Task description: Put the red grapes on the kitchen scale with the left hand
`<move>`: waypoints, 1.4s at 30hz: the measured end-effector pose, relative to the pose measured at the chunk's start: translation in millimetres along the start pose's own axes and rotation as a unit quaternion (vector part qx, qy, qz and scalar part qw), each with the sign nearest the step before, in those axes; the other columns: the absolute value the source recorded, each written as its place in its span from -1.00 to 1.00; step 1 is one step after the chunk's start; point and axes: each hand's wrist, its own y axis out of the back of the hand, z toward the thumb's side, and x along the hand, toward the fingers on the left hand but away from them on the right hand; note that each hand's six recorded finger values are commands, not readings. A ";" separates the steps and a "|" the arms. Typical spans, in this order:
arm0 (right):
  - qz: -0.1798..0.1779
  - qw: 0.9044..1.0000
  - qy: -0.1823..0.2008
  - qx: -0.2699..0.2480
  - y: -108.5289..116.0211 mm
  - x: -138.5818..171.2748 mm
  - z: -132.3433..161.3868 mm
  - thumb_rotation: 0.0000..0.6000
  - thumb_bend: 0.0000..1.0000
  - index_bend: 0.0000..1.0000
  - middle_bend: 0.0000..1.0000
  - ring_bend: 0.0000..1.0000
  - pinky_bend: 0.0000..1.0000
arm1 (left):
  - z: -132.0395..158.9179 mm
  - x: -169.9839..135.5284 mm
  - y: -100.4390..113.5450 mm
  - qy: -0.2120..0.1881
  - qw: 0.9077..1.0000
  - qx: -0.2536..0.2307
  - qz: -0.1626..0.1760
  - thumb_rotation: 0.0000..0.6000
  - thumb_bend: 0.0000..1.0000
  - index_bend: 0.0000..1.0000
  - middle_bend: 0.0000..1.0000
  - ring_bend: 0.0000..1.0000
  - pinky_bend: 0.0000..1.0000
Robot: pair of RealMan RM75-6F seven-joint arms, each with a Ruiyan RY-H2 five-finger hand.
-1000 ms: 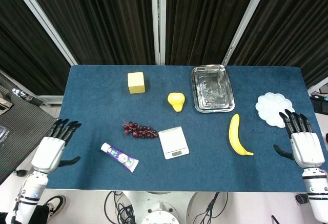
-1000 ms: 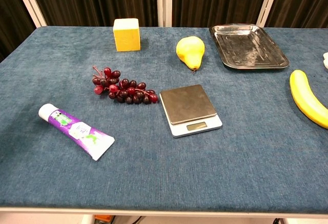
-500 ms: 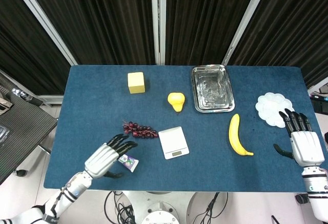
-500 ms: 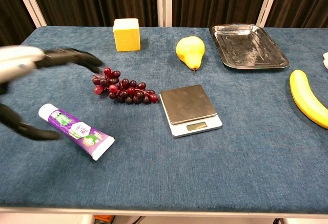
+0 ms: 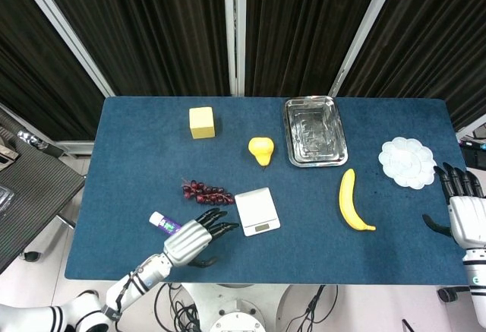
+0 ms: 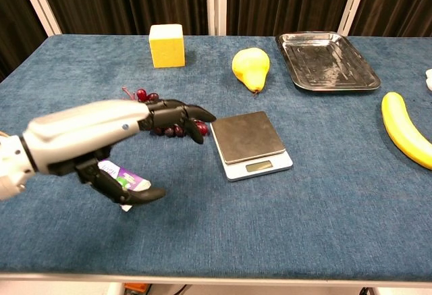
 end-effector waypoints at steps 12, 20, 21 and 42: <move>-0.011 1.000 -0.001 -0.011 8.0 -1.0 -5.3 1.00 -0.77 -1.00 -1.00 -1.00 -1.00 | 2.5 13.6 -24.2 -0.003 1.000 0.004 -0.025 1.00 -0.37 -0.87 -0.68 -1.00 -0.96; -0.009 1.000 -0.001 -0.016 7.5 -2.0 -5.9 1.00 -0.77 -1.00 -1.00 -1.00 -1.00 | 6.1 25.2 -33.7 -0.001 0.999 -0.028 -0.029 1.00 -0.37 -0.89 -0.70 -1.00 -0.96; -0.008 1.000 -0.001 -0.016 7.0 -2.1 -5.6 1.00 -0.77 -1.00 -1.00 -1.00 -1.00 | 5.7 26.8 -35.0 -0.002 0.999 -0.028 -0.030 1.00 -0.37 -0.89 -0.70 -1.00 -0.96; -0.010 1.000 -0.007 -0.018 8.9 -3.6 -10.2 1.00 -0.76 -1.00 -1.00 -1.00 -1.00 | 0.4 43.7 -48.6 -0.007 0.999 -0.025 -0.046 1.00 -0.37 -0.89 -0.70 -1.00 -0.96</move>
